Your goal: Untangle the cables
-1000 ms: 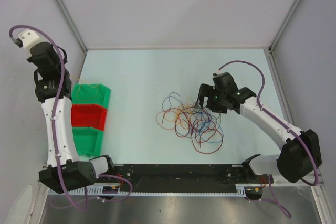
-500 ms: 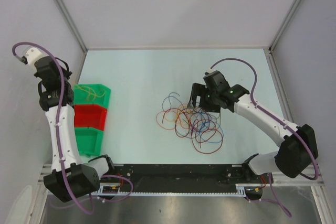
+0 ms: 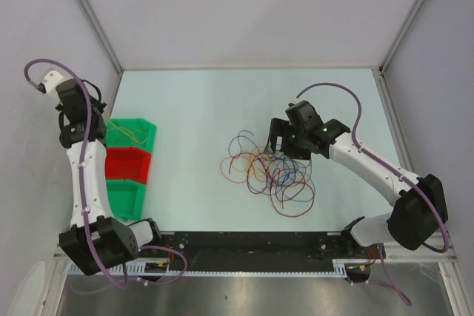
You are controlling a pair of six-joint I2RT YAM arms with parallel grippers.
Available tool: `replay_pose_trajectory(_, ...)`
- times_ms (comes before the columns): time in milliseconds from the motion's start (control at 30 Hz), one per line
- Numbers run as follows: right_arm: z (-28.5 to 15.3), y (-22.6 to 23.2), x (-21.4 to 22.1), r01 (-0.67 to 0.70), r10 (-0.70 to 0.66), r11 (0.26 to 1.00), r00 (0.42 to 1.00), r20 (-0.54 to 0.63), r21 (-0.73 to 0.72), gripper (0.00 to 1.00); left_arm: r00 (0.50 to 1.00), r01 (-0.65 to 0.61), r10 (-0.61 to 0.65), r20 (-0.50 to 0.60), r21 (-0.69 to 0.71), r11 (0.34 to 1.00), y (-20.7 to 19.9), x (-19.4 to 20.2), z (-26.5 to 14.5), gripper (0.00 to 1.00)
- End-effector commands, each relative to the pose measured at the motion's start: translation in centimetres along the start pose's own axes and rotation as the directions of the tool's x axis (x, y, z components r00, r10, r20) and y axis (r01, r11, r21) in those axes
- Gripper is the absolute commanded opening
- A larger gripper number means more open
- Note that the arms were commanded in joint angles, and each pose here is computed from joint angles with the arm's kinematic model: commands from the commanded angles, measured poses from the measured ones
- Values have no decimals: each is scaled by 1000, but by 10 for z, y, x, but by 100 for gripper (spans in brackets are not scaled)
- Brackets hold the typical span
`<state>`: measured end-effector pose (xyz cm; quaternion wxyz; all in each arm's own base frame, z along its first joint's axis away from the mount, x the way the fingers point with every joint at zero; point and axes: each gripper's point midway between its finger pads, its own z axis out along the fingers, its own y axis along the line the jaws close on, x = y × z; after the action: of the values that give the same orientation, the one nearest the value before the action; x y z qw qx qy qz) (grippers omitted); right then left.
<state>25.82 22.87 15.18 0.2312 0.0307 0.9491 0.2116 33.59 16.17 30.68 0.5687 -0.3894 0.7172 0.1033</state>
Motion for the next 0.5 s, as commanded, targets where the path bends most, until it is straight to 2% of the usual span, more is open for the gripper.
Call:
replay_pose_trajectory(0,-7,7,-10,11,-11,1000,999,34,-1,95,998,47,-49,-39,-51,998,7,15,12,0)
replay_pose_trajectory(233,-4,4,-8,33,-33,999,999,26,11,95,984,146,-160,-76,-164,976,36,50,34,0)
replay_pose_trajectory(467,-1,3,-7,54,-55,998,998,19,13,95,964,196,-227,-137,-211,958,55,74,57,0)
